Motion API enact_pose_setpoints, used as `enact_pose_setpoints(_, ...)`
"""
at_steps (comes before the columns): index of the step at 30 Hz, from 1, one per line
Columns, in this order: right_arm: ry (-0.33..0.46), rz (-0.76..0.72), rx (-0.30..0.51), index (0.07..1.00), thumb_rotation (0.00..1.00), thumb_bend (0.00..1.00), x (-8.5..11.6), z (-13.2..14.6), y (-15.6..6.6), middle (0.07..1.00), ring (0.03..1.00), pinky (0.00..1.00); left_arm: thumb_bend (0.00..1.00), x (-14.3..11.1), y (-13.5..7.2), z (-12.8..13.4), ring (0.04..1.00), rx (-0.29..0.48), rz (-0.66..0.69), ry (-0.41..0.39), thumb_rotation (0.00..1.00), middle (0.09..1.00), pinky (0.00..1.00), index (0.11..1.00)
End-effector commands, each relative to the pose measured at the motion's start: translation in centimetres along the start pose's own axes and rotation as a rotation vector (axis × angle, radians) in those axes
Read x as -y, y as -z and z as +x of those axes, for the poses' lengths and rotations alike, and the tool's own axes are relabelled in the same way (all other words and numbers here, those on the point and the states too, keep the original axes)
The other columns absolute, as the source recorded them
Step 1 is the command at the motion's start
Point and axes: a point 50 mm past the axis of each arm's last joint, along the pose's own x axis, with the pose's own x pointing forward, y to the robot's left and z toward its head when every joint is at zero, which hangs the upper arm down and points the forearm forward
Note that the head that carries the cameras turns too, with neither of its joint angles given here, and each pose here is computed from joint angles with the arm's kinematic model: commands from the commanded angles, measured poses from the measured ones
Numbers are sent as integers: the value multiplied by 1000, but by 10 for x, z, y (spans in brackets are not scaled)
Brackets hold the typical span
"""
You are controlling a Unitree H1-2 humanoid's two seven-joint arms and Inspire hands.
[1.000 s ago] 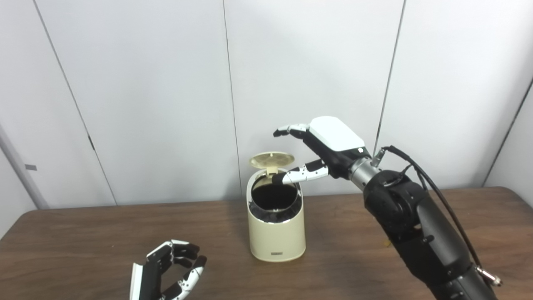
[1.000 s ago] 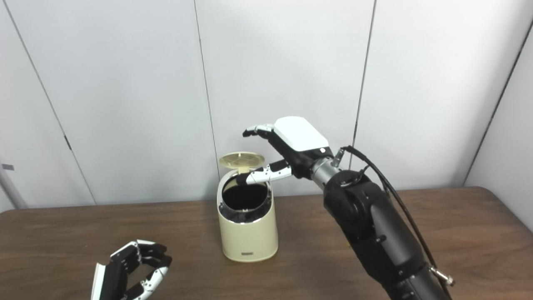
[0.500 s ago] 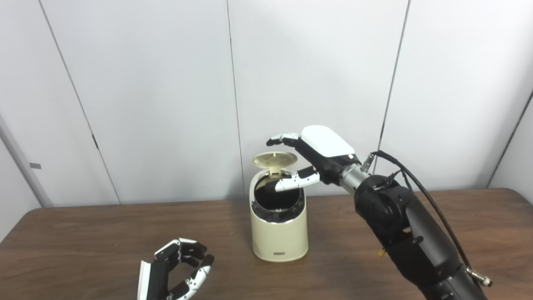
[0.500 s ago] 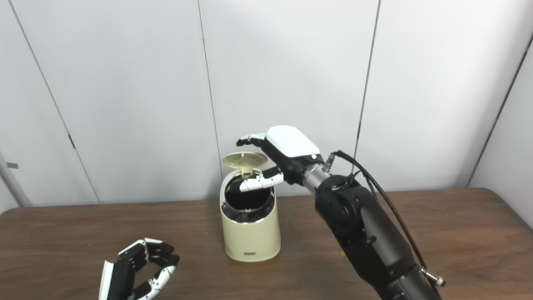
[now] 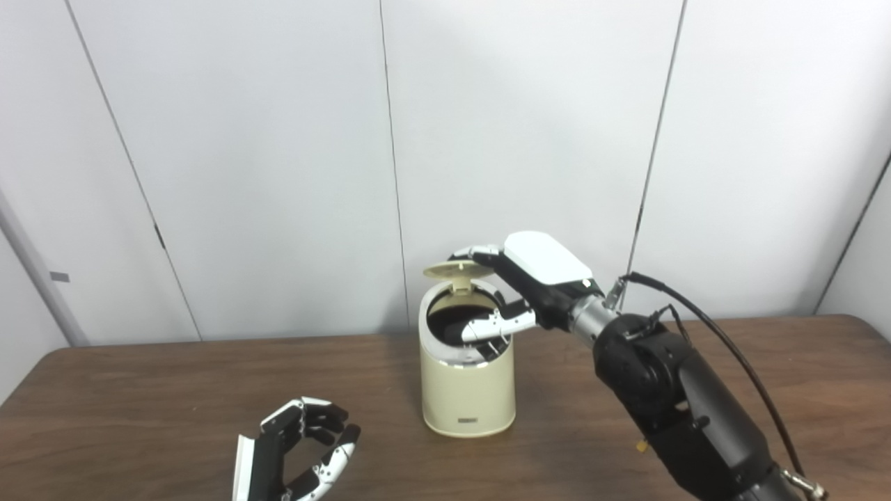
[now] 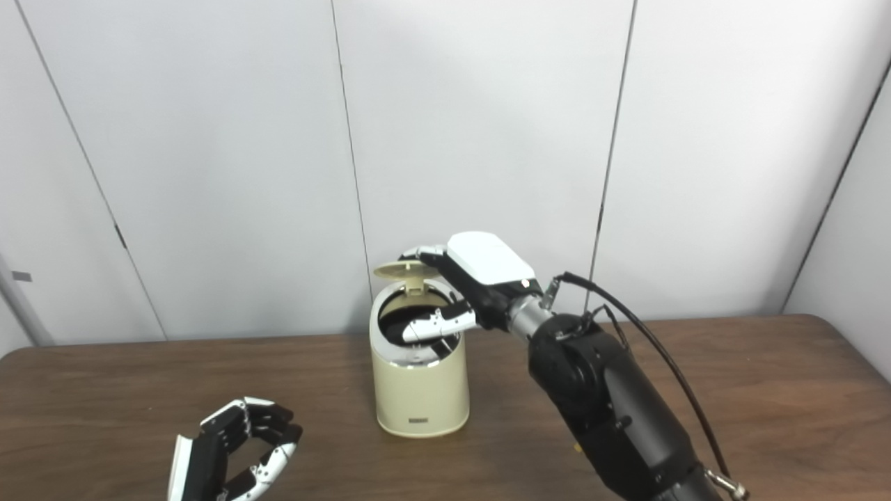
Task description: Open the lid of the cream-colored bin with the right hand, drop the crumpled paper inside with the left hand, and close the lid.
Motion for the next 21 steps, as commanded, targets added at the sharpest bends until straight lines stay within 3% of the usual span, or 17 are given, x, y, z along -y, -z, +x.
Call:
enact_pose_setpoints(1, 60, -33, 46, 798, 745, 712, 20, 2, -8, 816, 811, 720, 481, 7, 10, -17, 526, -40, 1, 9, 65, 553, 453, 489)
enact_pose_setpoints(21, 69, -6, 17, 796, 775, 706, 14, -28, -7, 815, 803, 692, 481, 1, 14, -12, 526, -42, -14, 15, 64, 553, 457, 489)
